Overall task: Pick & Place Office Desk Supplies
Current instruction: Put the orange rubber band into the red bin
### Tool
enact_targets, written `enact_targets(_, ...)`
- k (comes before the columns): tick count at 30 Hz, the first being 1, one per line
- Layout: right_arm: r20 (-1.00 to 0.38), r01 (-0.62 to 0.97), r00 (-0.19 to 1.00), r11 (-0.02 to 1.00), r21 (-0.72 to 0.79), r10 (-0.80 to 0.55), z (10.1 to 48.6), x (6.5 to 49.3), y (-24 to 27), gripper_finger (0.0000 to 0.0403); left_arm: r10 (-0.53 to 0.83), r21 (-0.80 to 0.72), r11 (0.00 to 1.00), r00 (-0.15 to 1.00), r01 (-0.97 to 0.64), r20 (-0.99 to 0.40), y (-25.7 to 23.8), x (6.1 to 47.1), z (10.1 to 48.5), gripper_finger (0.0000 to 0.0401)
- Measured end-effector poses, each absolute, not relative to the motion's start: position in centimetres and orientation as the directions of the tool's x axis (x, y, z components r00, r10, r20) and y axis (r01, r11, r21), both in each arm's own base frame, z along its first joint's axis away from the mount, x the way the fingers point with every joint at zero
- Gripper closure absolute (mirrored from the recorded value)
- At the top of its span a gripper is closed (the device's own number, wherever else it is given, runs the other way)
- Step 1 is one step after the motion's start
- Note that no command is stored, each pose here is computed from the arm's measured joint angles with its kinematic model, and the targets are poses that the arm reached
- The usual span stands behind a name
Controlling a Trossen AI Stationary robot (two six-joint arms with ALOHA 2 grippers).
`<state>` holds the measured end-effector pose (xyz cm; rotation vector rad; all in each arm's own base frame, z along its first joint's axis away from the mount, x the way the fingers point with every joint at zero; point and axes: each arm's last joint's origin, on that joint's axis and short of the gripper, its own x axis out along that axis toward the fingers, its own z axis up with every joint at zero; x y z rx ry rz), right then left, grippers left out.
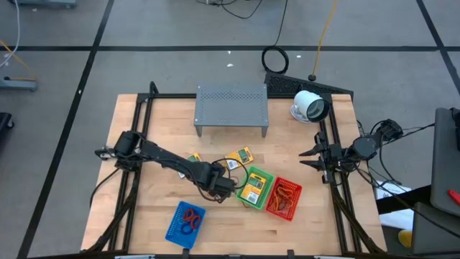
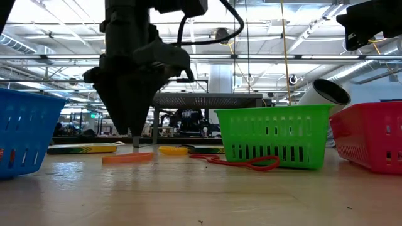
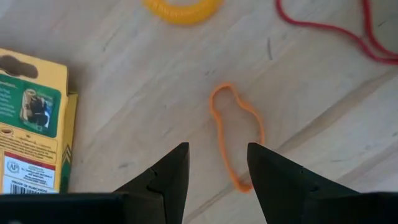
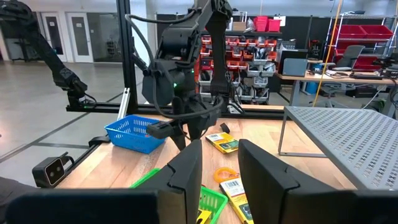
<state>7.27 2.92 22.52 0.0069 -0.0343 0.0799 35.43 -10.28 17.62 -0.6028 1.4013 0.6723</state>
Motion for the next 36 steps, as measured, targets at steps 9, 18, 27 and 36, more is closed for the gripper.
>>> enact_targets(9,0.035,-0.080,0.996,0.997,0.006,0.079,22.5,7.3,2.9,0.0309,0.010,-0.036,0.674,0.058,-0.738,-0.998,-10.0,35.1,15.8,0.0229)
enact_targets(18,0.035,-0.080,0.996,0.997,0.006,0.080,22.5,7.3,2.9,0.0309,-0.027,-0.069,0.664,0.069,-0.744,-0.997,-10.0,34.8,14.6,0.0229)
enact_targets(27,0.035,-0.080,0.996,0.997,0.006,0.080,22.5,7.3,2.9,0.0309,-0.047,-0.094,0.671,0.085,-0.735,-0.995,-10.0,34.7,14.3,0.0229)
enact_targets(36,0.035,-0.080,0.996,0.997,0.006,0.080,22.5,7.3,2.9,0.0308,0.027,-0.044,0.677,0.084,-0.735,-0.996,-10.5,34.4,14.2,0.0273)
